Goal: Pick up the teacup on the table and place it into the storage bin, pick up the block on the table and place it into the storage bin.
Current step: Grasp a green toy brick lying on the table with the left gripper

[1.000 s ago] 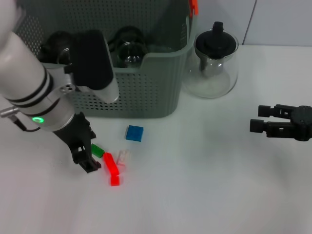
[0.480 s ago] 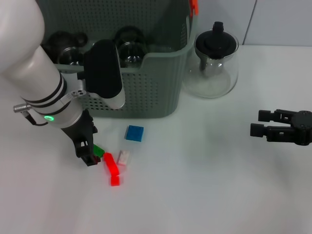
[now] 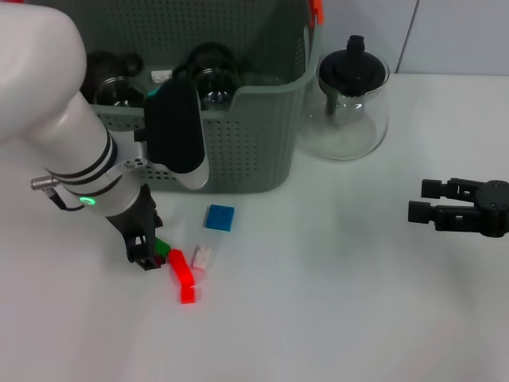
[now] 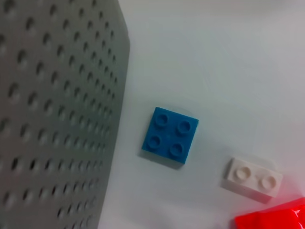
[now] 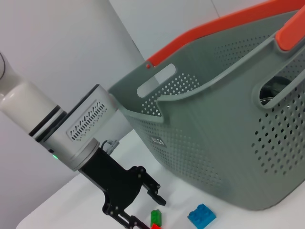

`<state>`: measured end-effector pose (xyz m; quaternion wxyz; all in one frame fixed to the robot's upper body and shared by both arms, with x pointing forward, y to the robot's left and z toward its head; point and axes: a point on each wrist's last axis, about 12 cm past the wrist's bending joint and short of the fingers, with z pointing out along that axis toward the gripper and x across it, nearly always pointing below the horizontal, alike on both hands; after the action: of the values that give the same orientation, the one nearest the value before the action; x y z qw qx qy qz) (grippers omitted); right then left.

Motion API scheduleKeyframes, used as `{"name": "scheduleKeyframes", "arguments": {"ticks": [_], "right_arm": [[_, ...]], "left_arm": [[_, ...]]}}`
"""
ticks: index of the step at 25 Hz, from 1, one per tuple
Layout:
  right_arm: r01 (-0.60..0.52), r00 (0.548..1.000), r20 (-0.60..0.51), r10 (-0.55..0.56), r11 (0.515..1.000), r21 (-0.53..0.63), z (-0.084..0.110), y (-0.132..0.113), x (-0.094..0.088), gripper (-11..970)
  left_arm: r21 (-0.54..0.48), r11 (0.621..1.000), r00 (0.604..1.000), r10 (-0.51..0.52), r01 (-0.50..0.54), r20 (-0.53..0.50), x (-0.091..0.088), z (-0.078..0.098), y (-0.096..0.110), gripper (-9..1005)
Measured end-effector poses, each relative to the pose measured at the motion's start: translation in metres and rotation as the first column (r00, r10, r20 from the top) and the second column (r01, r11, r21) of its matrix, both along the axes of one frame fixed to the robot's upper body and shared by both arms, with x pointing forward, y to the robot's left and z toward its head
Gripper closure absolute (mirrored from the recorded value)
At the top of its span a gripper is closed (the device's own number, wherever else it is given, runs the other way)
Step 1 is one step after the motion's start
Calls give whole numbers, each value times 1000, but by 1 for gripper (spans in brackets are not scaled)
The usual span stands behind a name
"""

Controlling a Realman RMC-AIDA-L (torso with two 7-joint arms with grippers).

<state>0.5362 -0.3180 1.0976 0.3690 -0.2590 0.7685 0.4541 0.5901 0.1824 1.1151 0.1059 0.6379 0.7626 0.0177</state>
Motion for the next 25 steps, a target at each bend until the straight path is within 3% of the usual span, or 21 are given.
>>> {"name": "scheduleKeyframes", "arguments": {"ticks": [20, 25], "right_arm": [[7, 1000, 2, -7, 1000, -4, 0, -1, 1, 15], [7, 1000, 2, -7, 1000, -4, 0, -1, 1, 15]], "left_arm": [[14, 1000, 1000, -19, 19, -5, 1, -5, -4, 476], [16, 1000, 1000, -13, 13, -8, 1, -4, -5, 663]]}}
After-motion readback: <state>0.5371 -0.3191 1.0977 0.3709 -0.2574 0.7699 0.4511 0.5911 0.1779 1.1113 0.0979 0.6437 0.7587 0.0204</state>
